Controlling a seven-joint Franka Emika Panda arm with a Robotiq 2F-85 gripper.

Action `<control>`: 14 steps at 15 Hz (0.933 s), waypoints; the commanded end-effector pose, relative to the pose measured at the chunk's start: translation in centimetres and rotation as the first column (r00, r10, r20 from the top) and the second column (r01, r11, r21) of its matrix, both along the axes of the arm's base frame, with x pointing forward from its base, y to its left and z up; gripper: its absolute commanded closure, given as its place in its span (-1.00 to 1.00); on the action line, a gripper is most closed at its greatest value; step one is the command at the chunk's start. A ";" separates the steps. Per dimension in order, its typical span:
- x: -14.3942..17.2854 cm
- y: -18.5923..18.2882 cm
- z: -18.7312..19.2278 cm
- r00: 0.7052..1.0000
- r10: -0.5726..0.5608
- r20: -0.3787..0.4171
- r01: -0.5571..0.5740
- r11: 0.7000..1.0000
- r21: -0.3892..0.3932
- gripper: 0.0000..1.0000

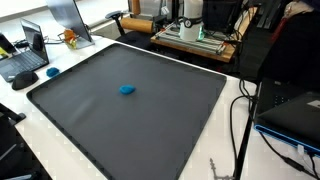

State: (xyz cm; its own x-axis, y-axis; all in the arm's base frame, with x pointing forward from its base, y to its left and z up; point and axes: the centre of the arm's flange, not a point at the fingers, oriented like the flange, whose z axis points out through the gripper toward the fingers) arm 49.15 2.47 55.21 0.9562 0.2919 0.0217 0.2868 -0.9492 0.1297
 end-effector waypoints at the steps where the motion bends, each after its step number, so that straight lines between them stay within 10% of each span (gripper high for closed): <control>1: 0.0 0.3 0.0 1.000 0.004 0.000 -0.004 1.000 -0.001 0.57; 14: 11.0 1.3 -6.6 0.990 -0.120 0.076 0.120 0.993 0.012 0.57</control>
